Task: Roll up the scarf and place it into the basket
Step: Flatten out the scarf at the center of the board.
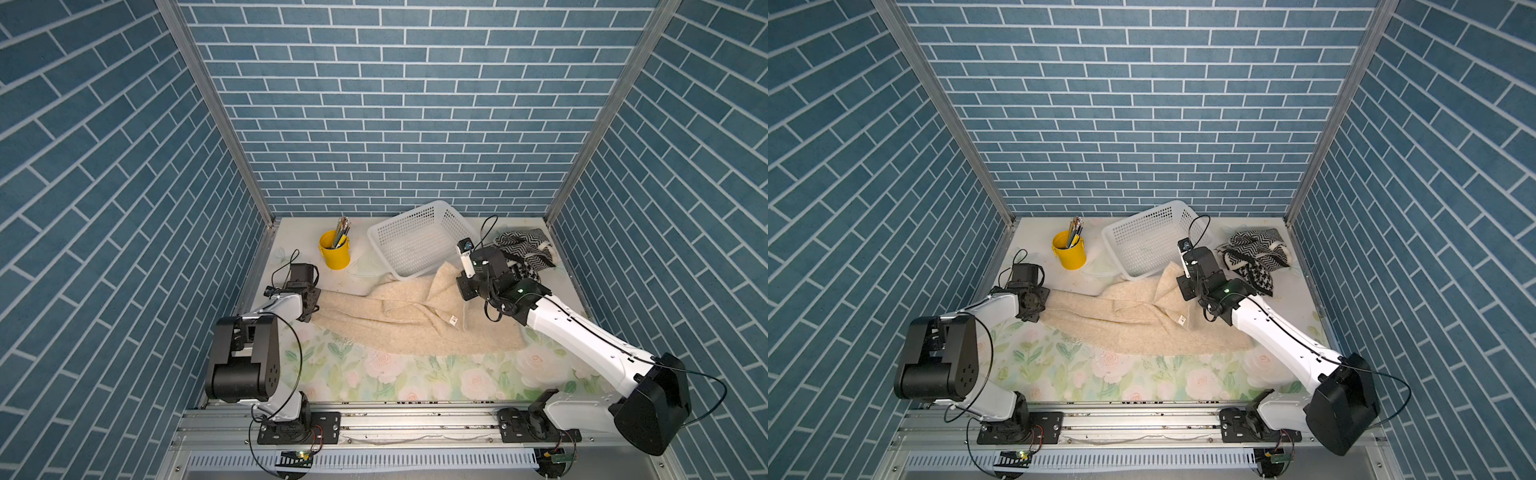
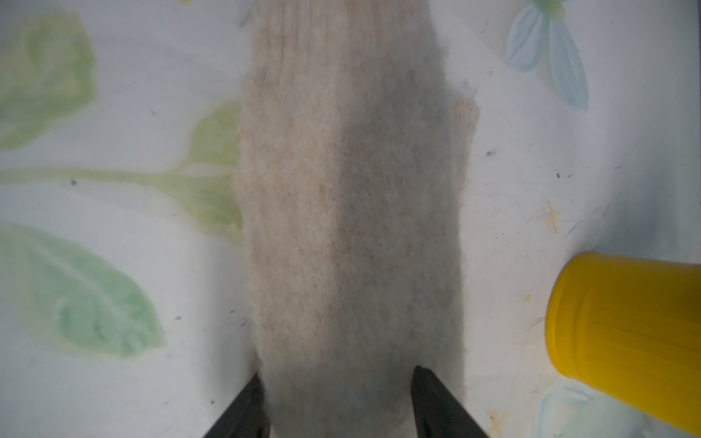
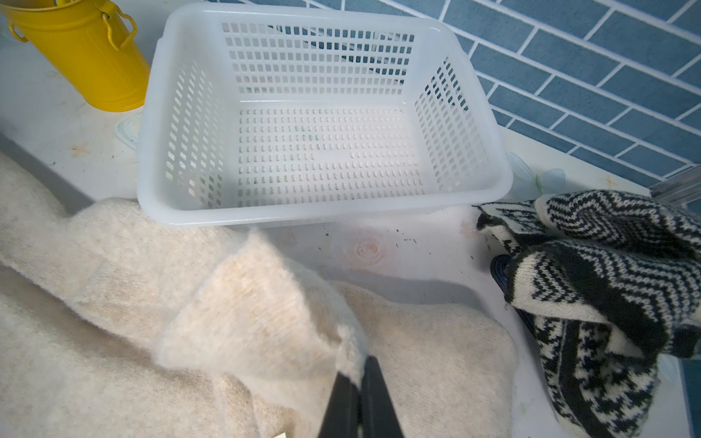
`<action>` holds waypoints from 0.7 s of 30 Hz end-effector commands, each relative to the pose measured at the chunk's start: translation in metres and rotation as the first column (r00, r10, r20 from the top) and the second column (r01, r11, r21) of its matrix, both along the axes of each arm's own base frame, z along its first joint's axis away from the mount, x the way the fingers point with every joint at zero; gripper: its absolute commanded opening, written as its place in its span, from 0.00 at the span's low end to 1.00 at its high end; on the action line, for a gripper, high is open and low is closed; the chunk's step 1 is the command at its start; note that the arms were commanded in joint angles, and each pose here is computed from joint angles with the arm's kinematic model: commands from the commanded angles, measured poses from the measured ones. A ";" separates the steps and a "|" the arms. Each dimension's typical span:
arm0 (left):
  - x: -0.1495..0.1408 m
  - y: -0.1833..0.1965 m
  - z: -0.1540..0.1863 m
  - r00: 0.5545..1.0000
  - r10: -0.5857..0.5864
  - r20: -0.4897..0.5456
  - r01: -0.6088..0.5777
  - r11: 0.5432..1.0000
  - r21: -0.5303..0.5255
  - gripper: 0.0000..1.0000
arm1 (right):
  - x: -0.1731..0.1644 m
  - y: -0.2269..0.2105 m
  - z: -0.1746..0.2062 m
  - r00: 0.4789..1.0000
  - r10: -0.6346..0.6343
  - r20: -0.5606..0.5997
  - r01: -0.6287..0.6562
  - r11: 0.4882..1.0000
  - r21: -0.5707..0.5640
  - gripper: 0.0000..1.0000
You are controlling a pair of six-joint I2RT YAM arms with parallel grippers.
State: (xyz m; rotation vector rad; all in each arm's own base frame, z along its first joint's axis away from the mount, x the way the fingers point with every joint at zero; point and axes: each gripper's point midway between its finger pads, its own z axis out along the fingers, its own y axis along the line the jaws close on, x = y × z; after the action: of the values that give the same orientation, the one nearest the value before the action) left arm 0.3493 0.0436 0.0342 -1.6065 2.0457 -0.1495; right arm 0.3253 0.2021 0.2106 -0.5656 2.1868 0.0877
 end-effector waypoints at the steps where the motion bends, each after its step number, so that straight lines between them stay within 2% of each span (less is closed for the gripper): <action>1: 0.005 0.008 0.002 1.000 0.029 -0.009 -0.029 0.999 0.044 0.44 | -0.004 -0.003 0.006 1.000 0.016 0.017 -0.016 1.000 -0.010 0.00; 4: 0.008 0.008 0.005 0.999 0.031 -0.010 -0.030 0.998 0.047 0.21 | -0.003 -0.003 0.005 1.000 0.014 0.017 -0.014 1.000 -0.012 0.00; 7: 0.008 0.010 0.012 0.999 0.034 -0.008 -0.033 0.997 0.064 0.01 | -0.003 -0.003 0.005 1.000 0.014 0.018 -0.014 1.000 -0.011 0.00; 12: 0.016 0.015 0.032 1.000 0.028 0.009 -0.029 0.993 0.116 0.00 | -0.003 -0.003 0.005 1.000 0.015 0.016 -0.015 1.000 -0.011 0.00; 15: 0.033 0.018 0.045 1.000 0.003 0.017 -0.006 0.988 0.153 0.00 | -0.003 -0.002 0.004 1.000 0.017 0.013 -0.017 1.000 -0.013 0.00; 17: 0.050 0.019 0.052 0.999 -0.035 -0.011 0.036 0.983 0.178 0.08 | -0.003 -0.002 0.004 1.000 0.018 0.010 -0.018 1.000 -0.015 0.00; 18: 0.058 0.018 0.054 0.999 -0.052 -0.016 0.054 0.982 0.179 0.16 | -0.003 -0.001 0.003 1.000 0.020 0.010 -0.020 1.000 -0.016 0.00; 19: 0.065 0.017 0.054 0.998 -0.064 -0.026 0.068 0.981 0.180 0.19 | -0.003 -0.002 0.003 1.000 0.019 0.008 -0.019 1.000 -0.019 0.00; 21: 0.083 0.014 0.055 0.996 -0.093 -0.008 0.093 0.980 0.177 0.11 | -0.002 -0.002 0.004 1.000 0.016 0.012 -0.016 1.000 -0.022 0.00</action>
State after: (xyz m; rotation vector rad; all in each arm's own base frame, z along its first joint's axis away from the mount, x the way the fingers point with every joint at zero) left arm 0.4269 0.0562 0.0969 -1.4618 1.9994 -0.0737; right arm 0.3253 0.2021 0.2106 -0.5660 2.1867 0.0875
